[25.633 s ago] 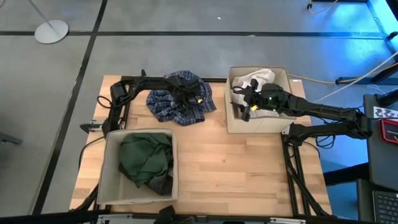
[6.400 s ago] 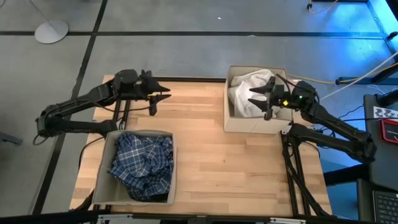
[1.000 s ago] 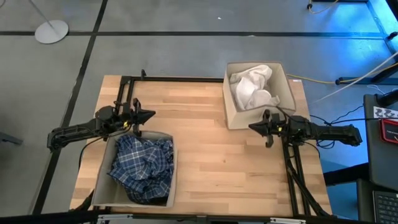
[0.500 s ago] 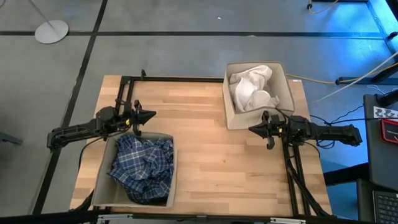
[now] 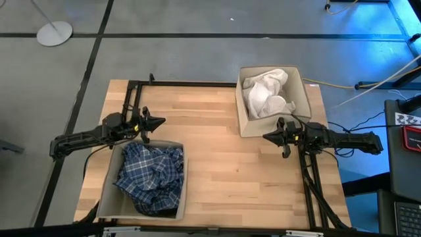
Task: Sort clothes
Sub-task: Return to Home Position
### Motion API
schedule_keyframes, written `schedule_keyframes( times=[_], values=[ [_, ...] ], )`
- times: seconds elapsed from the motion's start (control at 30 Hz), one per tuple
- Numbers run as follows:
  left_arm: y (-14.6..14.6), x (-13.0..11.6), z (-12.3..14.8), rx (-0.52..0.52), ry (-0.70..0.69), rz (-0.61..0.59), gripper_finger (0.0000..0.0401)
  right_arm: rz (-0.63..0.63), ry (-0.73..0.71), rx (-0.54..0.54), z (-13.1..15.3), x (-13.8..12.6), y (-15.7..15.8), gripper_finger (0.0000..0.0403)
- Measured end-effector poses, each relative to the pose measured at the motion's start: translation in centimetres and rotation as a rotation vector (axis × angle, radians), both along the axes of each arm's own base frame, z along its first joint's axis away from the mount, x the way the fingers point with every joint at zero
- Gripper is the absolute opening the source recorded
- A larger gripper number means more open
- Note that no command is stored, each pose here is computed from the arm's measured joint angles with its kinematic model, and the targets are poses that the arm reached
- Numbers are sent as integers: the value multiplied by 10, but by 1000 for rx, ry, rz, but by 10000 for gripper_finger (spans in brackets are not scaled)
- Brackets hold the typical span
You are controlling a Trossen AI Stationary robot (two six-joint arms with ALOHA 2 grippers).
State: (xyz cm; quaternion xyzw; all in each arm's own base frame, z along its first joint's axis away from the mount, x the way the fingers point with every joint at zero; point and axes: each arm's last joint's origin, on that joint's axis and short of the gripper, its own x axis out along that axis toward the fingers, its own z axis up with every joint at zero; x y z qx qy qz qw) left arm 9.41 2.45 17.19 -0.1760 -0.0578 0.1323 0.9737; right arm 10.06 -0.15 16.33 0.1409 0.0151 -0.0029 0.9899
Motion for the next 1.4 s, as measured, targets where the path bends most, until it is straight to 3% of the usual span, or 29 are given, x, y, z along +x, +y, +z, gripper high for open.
schedule_keyframes(
  times=[0.2,0.5,1.4],
  values=[
    [0,0,0,-3,1,0,4,0,0,0,0,0,0,12],
    [0,0,-1,-99,-12,-8,4,0,0,0,0,0,0,12],
    [0,0,-1,-95,-19,-9,4,0,-1,0,0,0,0,12]
  ],
)
